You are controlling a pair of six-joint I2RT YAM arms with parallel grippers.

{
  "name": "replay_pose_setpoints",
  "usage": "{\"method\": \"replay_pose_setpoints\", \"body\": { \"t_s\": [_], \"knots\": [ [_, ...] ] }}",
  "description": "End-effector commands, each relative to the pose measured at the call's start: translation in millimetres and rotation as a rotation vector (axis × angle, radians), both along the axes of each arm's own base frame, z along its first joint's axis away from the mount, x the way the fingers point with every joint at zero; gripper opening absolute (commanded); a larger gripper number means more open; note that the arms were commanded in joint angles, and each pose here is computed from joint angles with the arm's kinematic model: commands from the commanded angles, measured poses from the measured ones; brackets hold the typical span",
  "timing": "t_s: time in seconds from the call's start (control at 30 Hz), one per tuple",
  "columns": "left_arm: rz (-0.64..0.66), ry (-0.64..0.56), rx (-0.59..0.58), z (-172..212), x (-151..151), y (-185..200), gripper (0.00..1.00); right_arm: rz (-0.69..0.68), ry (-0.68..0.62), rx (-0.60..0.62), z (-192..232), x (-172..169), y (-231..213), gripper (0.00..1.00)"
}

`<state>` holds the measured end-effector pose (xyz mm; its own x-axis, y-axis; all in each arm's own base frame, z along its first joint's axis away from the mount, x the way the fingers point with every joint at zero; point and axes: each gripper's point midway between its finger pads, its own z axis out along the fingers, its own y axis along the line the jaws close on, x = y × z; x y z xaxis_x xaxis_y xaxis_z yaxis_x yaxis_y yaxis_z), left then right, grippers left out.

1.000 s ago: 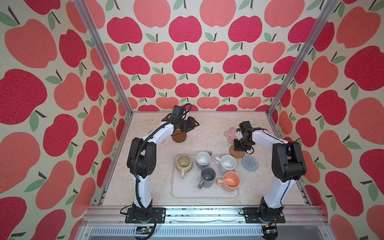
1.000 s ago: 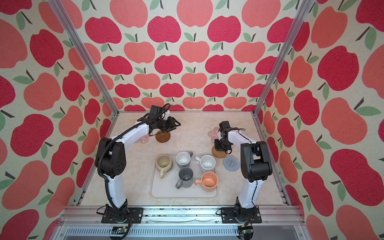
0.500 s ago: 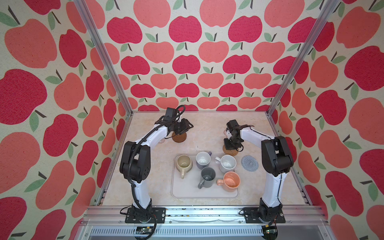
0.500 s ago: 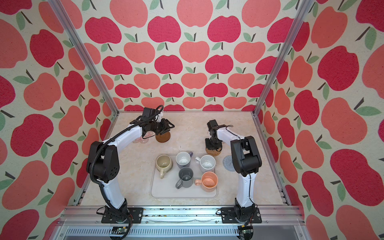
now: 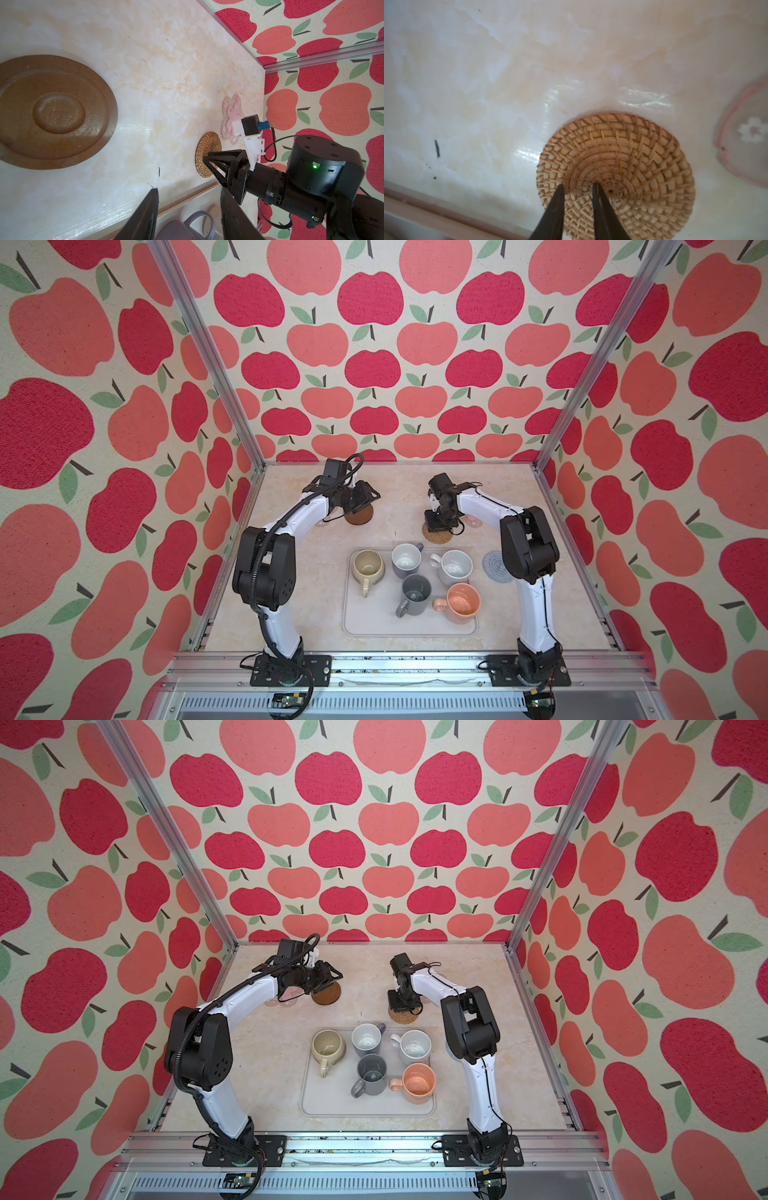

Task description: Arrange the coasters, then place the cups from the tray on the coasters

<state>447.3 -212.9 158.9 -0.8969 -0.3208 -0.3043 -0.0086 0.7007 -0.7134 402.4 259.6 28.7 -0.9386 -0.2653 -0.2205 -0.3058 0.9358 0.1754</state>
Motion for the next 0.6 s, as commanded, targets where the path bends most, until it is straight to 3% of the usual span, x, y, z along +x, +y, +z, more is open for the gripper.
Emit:
{"method": "replay_pose_setpoints", "body": {
  "t_s": [0.0,0.57],
  "knots": [
    [-0.024,-0.031,-0.012,10.7,-4.0,0.5,0.51,0.018,0.088,0.014,-23.3,-10.5,17.6,0.27],
    [-0.044,0.050,-0.015,-17.1,-5.8,-6.9,0.50,0.048,0.063,0.147,-21.6,30.8,90.0,0.26]
  ]
}}
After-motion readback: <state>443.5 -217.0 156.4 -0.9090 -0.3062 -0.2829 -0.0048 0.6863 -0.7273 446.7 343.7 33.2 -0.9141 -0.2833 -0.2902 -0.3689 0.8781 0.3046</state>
